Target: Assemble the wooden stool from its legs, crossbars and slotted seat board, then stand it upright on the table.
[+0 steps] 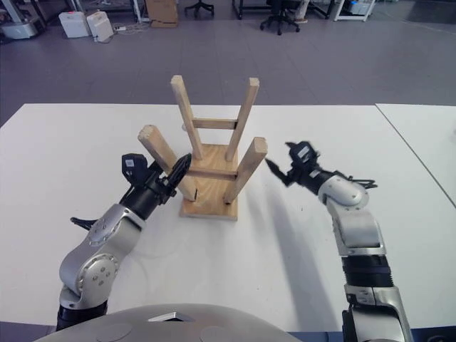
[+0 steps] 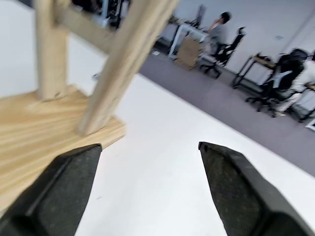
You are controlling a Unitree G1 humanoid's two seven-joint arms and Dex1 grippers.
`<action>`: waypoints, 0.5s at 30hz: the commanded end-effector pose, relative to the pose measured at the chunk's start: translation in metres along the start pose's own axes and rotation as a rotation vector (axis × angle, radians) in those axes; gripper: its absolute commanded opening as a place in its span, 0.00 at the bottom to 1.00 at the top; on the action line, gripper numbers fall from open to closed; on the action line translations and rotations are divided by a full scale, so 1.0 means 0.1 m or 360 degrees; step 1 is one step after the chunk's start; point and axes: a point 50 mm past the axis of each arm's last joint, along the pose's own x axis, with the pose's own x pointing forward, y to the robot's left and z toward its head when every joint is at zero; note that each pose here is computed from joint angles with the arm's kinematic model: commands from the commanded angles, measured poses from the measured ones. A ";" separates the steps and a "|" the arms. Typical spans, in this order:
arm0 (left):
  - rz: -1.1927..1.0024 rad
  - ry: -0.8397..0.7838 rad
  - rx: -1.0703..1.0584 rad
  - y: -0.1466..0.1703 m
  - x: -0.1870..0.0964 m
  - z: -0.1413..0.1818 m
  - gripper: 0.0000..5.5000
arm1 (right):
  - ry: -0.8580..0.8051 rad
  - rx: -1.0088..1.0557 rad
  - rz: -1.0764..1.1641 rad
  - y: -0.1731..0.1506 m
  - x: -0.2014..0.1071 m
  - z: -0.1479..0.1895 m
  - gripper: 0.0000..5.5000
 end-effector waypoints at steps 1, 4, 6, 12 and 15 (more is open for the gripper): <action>-0.0380 -0.0309 0.0134 -0.26 -0.15 0.48 0.56 | -0.0284 0.0128 -0.0153 -0.23 -0.02 0.45 0.67; -0.0442 -0.0527 0.0345 -0.17 -0.12 0.94 0.56 | -0.0608 0.0281 -0.0062 -0.17 -0.05 0.94 0.67; -0.0521 -0.0690 0.0382 -0.15 -0.09 1.30 0.56 | -0.0805 0.0390 0.0042 -0.13 -0.12 1.25 0.67; -0.0570 -0.0514 0.0305 -0.10 0.16 1.53 0.56 | -0.0914 0.0605 0.0305 -0.08 -0.28 1.53 0.67; -0.0601 -0.0013 0.0154 -0.01 0.31 0.72 0.56 | -0.0347 0.0672 0.0435 0.22 -0.16 0.79 0.67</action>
